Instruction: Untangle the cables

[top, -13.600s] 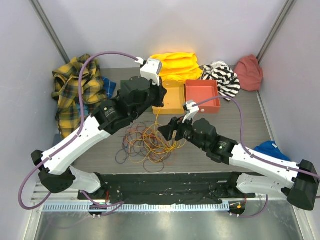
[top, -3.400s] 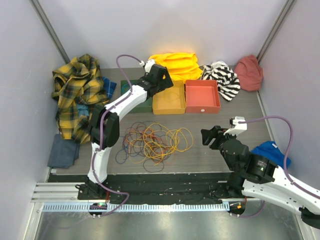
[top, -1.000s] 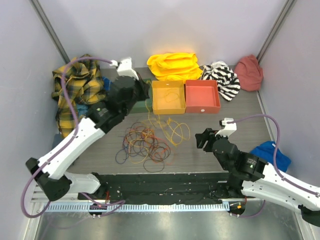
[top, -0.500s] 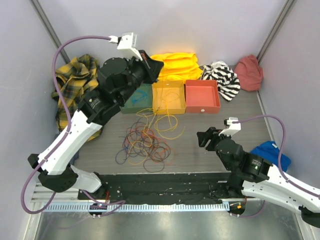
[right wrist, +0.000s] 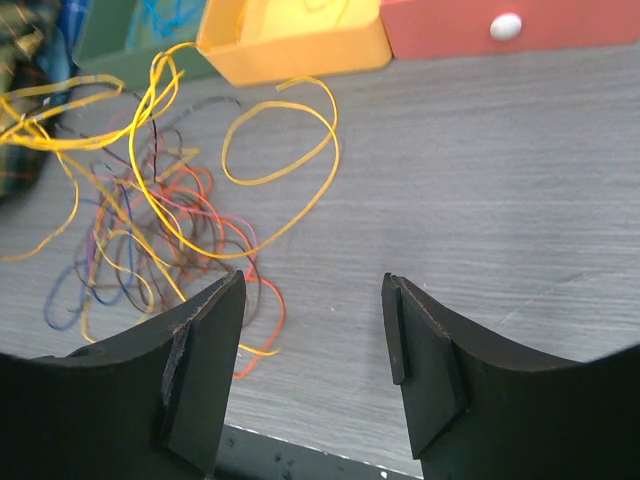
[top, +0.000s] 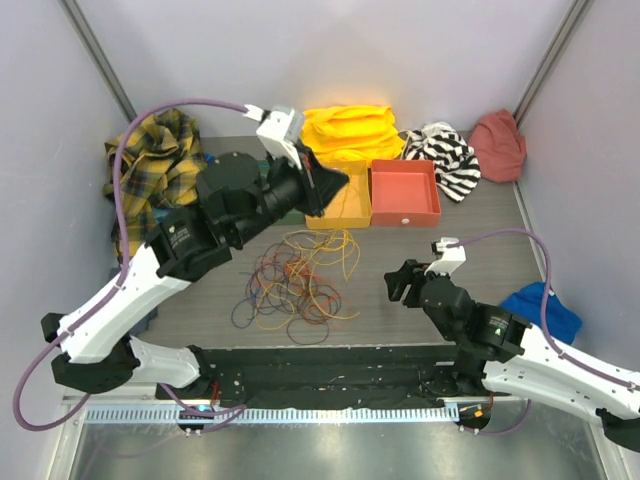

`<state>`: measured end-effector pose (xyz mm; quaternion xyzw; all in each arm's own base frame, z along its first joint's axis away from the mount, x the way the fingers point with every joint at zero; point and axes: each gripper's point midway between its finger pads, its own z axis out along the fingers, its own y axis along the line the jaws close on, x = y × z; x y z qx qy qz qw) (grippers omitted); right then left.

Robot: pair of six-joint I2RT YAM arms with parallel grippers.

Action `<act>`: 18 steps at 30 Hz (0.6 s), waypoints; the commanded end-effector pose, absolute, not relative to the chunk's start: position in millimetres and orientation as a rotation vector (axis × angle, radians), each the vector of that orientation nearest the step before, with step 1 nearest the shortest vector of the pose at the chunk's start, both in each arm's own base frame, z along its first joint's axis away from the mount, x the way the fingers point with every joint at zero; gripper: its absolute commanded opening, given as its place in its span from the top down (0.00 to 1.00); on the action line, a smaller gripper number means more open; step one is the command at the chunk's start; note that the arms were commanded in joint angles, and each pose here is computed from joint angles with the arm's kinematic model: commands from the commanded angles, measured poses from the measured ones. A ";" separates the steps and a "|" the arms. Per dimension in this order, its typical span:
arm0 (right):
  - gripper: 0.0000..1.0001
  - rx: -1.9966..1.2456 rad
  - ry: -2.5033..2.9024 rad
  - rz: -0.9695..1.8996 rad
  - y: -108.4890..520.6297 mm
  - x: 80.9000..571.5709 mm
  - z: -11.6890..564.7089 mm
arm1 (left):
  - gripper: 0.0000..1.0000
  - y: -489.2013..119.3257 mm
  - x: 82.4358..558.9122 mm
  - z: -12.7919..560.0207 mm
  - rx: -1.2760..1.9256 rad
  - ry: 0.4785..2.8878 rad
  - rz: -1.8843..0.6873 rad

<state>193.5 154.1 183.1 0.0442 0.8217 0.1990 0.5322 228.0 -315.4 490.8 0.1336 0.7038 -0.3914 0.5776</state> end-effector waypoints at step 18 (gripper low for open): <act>0.35 0.199 1.793 0.605 138.2 191.0 239.8 | 1.00 -346.1 200.0 549.7 0.455 1.438 -0.921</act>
